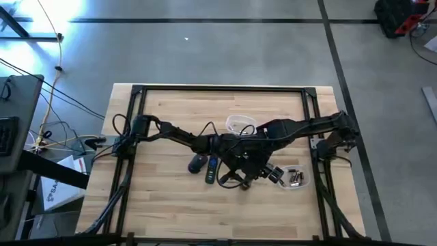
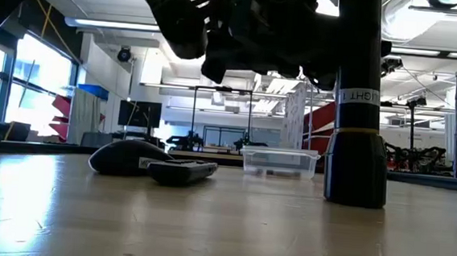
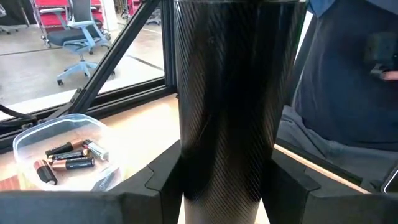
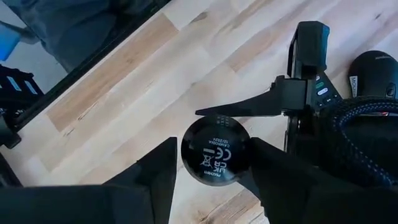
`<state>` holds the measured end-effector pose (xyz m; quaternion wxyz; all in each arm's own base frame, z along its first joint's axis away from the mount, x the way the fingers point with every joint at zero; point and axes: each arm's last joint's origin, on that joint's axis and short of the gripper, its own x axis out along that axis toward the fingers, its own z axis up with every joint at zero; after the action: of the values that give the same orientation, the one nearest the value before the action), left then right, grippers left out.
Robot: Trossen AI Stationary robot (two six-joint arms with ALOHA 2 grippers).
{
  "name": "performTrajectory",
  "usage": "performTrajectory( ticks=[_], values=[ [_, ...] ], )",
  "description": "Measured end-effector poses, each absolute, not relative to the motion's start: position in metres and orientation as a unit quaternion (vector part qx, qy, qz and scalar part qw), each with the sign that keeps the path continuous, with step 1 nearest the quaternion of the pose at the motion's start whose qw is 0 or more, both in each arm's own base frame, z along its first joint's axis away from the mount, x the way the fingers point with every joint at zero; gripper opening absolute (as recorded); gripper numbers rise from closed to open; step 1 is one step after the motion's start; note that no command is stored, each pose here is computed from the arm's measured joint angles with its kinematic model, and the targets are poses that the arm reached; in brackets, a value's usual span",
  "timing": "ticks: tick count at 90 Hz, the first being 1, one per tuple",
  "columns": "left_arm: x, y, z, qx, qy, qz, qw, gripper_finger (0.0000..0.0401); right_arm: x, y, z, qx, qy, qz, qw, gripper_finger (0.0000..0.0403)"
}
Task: Insert battery
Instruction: Close the flashlight battery compartment
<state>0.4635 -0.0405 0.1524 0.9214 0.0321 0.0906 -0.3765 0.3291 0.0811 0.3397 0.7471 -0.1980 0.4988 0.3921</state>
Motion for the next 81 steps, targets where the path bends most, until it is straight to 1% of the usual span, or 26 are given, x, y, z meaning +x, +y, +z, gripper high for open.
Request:
performTrajectory(
  ticks=[18,53,62,81],
  values=[
    [0.4634,-0.0405,0.1523,0.032,0.091,-0.378,0.921,0.0146,0.3294,0.0799,0.3394,-0.212,0.505,0.374,0.748,0.0167],
    [0.4634,-0.0405,0.1522,0.033,0.091,-0.377,0.921,0.0146,0.328,0.0832,0.3393,-0.201,0.514,0.369,0.748,0.0168],
    [0.4634,-0.0405,0.1522,0.032,0.091,-0.377,0.921,0.0146,0.3278,0.0837,0.3393,-0.192,0.518,0.363,0.75,0.0175],
    [0.4634,-0.0405,0.1522,0.032,0.091,-0.377,0.921,0.0146,0.328,0.0837,0.3393,-0.194,0.516,0.364,0.75,0.0202]
  ],
)
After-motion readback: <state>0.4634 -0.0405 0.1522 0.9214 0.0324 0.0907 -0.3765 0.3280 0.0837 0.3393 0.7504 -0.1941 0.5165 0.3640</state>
